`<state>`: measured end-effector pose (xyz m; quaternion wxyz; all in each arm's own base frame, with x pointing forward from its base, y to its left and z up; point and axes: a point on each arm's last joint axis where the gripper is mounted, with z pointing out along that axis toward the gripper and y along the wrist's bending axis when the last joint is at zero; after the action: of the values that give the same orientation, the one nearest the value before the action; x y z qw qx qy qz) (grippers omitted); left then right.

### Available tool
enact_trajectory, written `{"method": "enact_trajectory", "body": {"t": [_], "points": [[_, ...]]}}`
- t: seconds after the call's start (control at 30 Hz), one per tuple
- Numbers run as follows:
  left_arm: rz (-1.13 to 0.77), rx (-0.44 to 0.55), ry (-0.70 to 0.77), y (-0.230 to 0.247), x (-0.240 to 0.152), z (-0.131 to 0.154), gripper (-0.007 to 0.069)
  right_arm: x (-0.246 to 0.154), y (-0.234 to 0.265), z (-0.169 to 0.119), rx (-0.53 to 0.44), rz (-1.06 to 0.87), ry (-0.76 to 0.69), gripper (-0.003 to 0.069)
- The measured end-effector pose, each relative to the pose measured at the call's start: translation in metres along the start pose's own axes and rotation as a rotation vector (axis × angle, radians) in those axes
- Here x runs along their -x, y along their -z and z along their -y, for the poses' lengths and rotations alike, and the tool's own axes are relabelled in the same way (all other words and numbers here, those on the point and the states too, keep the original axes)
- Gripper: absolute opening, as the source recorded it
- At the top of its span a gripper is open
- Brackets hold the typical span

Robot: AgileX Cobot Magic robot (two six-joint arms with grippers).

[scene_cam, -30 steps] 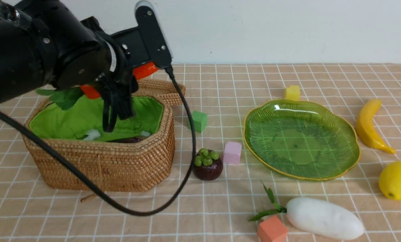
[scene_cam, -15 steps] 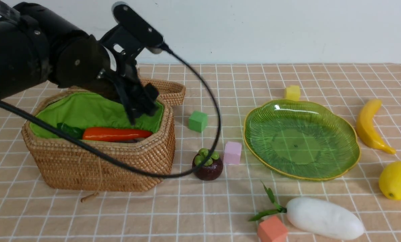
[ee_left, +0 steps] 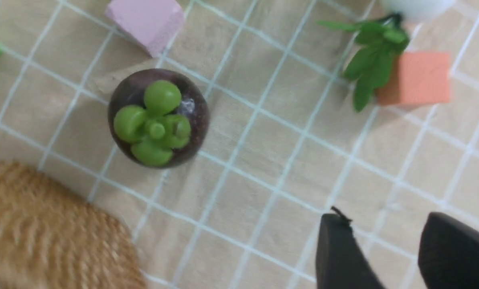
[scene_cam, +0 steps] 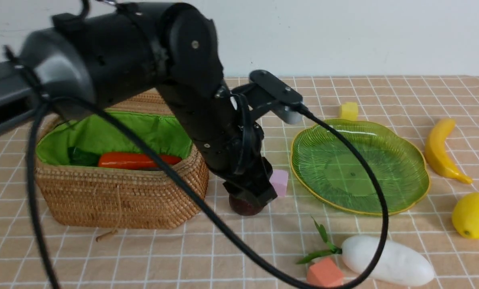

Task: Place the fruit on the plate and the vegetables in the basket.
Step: Grab a mangosteen with your left arm and put it on the plate on the right

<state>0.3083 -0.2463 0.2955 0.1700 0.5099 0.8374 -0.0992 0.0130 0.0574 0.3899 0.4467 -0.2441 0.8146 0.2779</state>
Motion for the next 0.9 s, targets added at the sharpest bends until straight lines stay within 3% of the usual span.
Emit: {"method": "enact_trajectory", "body": {"t": [0.17, 0.2, 0.33, 0.47, 0.67, 0.9], "points": [[-0.038, 0.061, -0.114, -0.034, 0.011, -0.018, 0.0465, 0.000, 0.000, 0.000, 0.001, -0.001, 0.001, 0.0124], [-0.022, 0.094, -0.143, -0.044, 0.014, -0.024, 0.0526, 0.000, 0.000, 0.000, 0.001, -0.001, 0.007, 0.0126], [0.026, 0.177, -0.208, -0.071, 0.021, -0.037, 0.0615, 0.000, 0.000, 0.000, 0.001, -0.001, 0.021, 0.0127], [-0.020, 0.207, -0.249, -0.101, 0.017, -0.045, 0.0613, 0.000, 0.000, 0.000, 0.001, -0.001, 0.023, 0.0130], [-0.120, 0.240, -0.315, -0.127, 0.008, -0.053, 0.0550, -0.001, 0.000, 0.002, -0.017, -0.009, 0.029, 0.0135], [-0.117, 0.266, -0.222, -0.121, 0.009, -0.054, 0.0550, -0.003, 0.000, 0.006, -0.069, -0.031, 0.045, 0.0141]]}}
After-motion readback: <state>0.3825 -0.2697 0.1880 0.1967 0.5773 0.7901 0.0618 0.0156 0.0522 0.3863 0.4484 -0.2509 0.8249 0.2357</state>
